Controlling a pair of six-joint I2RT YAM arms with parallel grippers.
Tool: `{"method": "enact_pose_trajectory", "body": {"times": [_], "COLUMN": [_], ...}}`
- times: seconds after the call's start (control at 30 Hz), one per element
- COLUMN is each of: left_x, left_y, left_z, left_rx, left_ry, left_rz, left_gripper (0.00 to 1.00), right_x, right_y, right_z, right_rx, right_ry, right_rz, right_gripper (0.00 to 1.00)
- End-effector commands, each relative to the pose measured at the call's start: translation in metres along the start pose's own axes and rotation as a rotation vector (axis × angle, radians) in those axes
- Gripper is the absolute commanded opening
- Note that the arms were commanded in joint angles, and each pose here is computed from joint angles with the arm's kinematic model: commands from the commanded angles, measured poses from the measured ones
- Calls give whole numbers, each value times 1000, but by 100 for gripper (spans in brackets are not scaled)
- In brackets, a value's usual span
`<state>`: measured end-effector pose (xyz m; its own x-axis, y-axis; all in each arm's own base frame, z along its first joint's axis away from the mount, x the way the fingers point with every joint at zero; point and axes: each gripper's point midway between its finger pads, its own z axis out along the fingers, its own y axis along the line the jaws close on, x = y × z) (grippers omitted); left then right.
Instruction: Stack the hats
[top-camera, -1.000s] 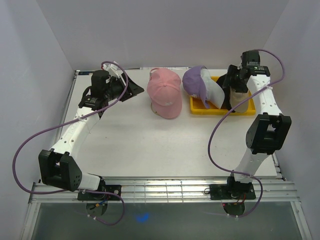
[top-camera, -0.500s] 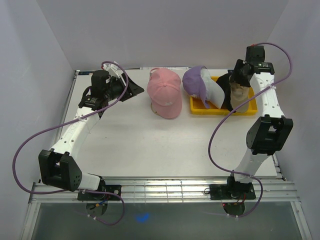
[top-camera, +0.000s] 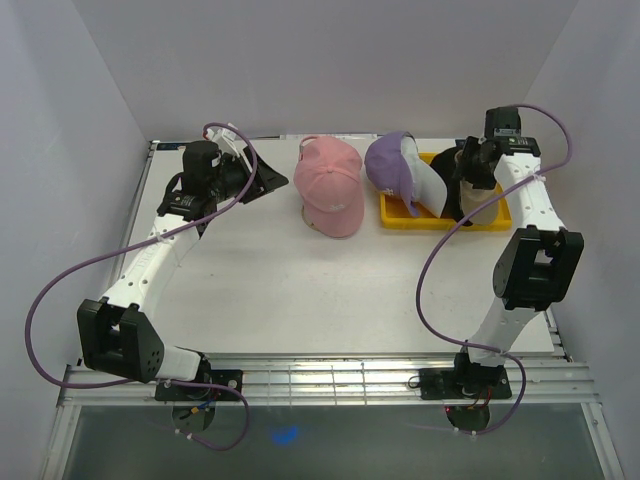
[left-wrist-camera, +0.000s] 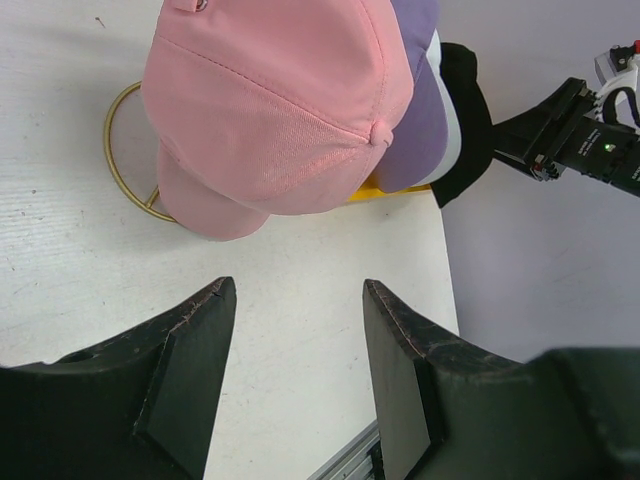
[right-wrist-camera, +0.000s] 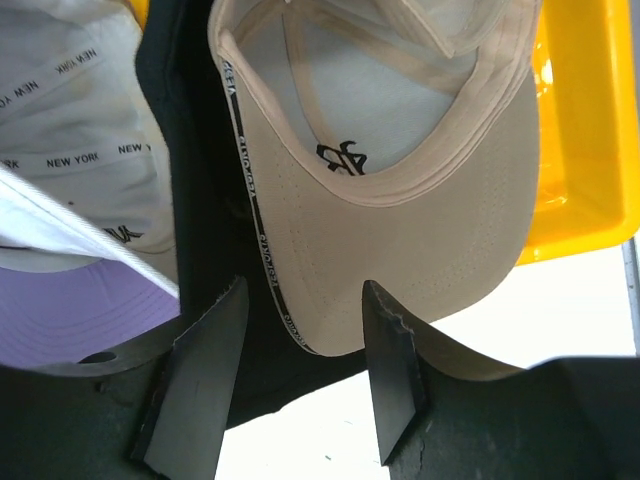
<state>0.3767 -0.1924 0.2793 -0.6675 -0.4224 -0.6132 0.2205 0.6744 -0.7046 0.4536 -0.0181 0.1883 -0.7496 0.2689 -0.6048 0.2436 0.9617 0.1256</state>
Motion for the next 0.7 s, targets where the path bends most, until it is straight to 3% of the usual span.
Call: {"method": "enact_pose_trajectory", "body": {"times": [0.0,0.23,0.4,0.67], "left_x": [-3,-3,-3,-1], "left_y": [-9,-7,-7,-6], "left_z": [-4,-3,-3,0], "left_rx": [32,26,26,29], "left_ry": [-15,-12,-12,-3], "left_rz": [29,26,26,17], "left_gripper": [64,64,64,64], "right_x": [-5,6,6,9], "right_y": [3,-5,-14,-11], "right_z": [-2,12,15,13], "right_rx": [-29,8,51,33], "right_ry": [-35,-10,-8,-10], "right_rz": [-4,-10,-35,-66], "right_gripper": [55,51,36,42]}}
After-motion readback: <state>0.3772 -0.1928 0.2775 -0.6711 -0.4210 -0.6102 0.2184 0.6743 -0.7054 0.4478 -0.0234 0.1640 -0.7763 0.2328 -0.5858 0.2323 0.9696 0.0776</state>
